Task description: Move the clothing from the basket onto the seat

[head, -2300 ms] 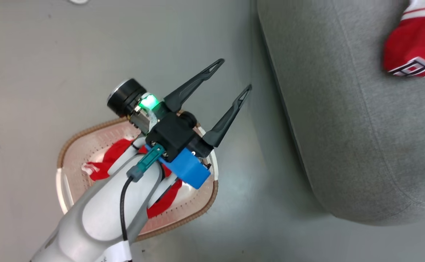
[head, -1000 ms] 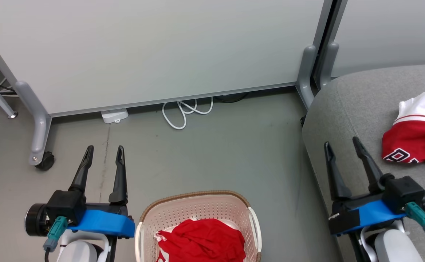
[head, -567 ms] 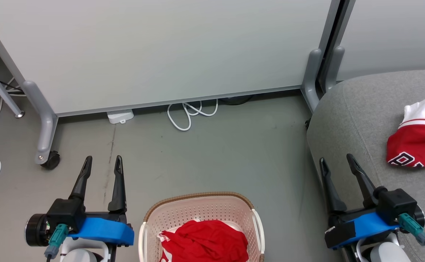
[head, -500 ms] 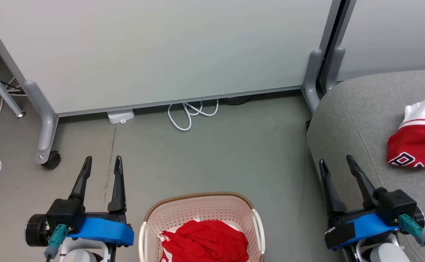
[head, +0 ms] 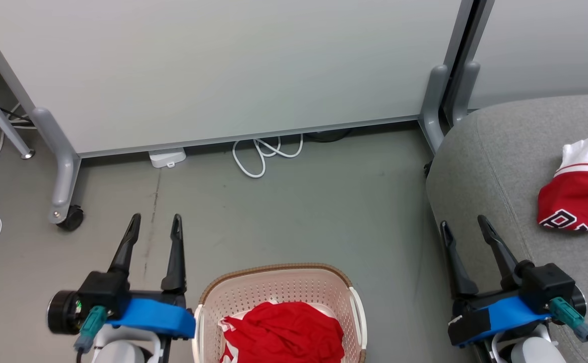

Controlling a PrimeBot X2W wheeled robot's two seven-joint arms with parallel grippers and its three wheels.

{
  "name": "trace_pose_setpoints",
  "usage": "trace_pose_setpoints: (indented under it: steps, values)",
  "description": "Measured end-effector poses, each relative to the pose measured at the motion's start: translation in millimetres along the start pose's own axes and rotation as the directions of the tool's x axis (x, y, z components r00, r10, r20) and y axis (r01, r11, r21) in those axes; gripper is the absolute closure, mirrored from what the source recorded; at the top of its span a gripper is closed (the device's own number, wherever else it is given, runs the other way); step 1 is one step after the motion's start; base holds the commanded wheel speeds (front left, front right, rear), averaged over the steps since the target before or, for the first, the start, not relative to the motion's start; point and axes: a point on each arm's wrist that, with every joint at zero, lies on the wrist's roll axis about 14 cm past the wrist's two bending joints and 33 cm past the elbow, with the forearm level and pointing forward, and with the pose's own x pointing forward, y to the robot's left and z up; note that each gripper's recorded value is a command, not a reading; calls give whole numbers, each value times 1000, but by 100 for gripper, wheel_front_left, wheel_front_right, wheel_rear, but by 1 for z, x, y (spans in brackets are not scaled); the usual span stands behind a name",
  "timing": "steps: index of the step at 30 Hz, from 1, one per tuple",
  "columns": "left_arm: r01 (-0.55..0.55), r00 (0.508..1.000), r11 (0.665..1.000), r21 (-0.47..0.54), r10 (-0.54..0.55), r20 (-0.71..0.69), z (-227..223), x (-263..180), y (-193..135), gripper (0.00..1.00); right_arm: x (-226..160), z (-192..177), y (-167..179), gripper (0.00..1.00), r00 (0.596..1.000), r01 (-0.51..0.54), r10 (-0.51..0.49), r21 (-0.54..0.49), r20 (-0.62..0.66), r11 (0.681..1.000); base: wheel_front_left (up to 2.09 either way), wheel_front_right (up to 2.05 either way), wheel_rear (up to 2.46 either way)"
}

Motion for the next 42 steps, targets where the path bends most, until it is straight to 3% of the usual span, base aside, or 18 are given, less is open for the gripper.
trace_pose_setpoints:
  steps: [10,18,24,31,42]
  values:
    - [205,977,979,17,-204,-69,-24,39,-51,0,23,13,-12,0,999,22,-21,-22,49,1000,0,0,0]
    - [390,893,920,35,-369,-259,-95,73,-80,0,57,8,-28,0,997,42,-40,-31,61,999,0,0,0]
    - [504,784,863,26,-445,-433,-167,82,-86,0,78,-10,-45,0,997,70,-69,-28,41,997,0,0,0]
    - [636,625,772,-2,-517,-585,-244,79,-95,0,97,-47,-56,0,997,77,-78,-33,-19,996,0,0,0]
    - [795,319,600,-90,-540,-779,-356,33,-96,0,118,-108,-66,0,991,67,-71,-41,-111,997,0,0,0]
